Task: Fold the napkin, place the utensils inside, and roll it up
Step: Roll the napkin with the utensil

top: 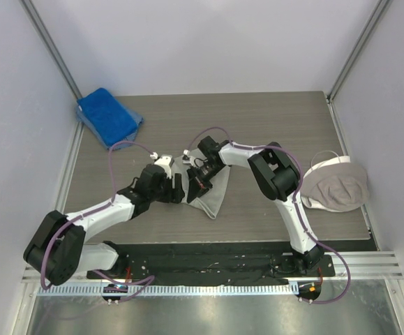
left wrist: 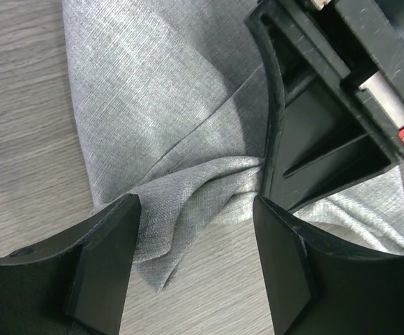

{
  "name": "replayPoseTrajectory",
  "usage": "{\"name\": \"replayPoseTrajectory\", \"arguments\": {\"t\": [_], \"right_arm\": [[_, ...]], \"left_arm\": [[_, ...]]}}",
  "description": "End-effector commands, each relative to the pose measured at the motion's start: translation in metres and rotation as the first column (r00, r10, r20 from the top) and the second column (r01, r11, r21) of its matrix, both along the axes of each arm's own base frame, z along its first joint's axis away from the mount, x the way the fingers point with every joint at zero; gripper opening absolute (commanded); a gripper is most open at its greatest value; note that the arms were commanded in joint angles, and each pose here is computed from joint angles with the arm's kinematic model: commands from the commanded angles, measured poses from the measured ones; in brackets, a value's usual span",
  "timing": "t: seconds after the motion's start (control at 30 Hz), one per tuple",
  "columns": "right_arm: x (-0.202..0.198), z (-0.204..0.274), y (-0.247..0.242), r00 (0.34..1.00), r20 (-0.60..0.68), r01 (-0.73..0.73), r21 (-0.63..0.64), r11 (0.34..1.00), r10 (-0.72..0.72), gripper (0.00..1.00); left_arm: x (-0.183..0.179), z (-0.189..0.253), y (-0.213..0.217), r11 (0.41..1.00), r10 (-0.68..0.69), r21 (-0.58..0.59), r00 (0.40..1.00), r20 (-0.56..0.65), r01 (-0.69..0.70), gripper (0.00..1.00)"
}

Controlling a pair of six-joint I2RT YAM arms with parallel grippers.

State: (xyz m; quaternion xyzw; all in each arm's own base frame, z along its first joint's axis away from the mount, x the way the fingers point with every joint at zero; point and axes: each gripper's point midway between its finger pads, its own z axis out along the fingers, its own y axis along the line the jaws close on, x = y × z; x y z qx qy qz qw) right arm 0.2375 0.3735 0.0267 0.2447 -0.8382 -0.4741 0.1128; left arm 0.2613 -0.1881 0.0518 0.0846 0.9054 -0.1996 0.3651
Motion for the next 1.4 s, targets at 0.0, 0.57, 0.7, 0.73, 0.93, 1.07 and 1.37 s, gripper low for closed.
{"name": "replayPoseTrajectory", "arguments": {"t": [0.0, 0.57, 0.7, 0.73, 0.93, 1.07, 1.37], "right_arm": [[0.003, 0.006, 0.000, 1.000, -0.020, 0.009, 0.029, 1.000, -0.009, 0.01], [0.009, 0.009, -0.002, 0.999, -0.029, 0.032, 0.046, 0.998, -0.031, 0.01], [0.013, 0.011, -0.002, 0.999, -0.020, 0.039, 0.048, 0.998, -0.038, 0.01], [0.012, 0.010, -0.002, 0.999, -0.023, 0.039, 0.047, 0.998, -0.038, 0.01], [0.016, 0.012, -0.002, 0.999, -0.010, 0.050, 0.044, 0.998, -0.049, 0.01], [0.021, 0.020, -0.004, 0.997, 0.043, 0.063, 0.027, 0.998, -0.064, 0.01], [0.026, 0.041, -0.024, 0.966, 0.234, 0.126, -0.038, 0.991, -0.113, 0.43]], "left_arm": [[0.005, 0.001, 0.005, 0.996, 0.007, 0.094, 1.000, 0.005, -0.007, 0.69], [0.005, -0.015, -0.001, 0.976, -0.009, 0.218, 0.998, -0.061, 0.022, 0.46], [0.002, -0.020, -0.001, 0.973, -0.009, 0.229, 0.996, -0.086, 0.029, 0.35], [0.003, -0.020, -0.002, 0.972, -0.012, 0.231, 0.996, -0.087, 0.032, 0.32], [0.001, -0.023, -0.006, 0.971, -0.026, 0.233, 0.994, -0.108, 0.051, 0.11], [0.000, -0.024, -0.005, 0.969, -0.025, 0.240, 0.992, -0.123, 0.054, 0.00], [-0.002, -0.020, -0.005, 0.966, -0.002, 0.253, 0.984, -0.176, 0.047, 0.00]]}}
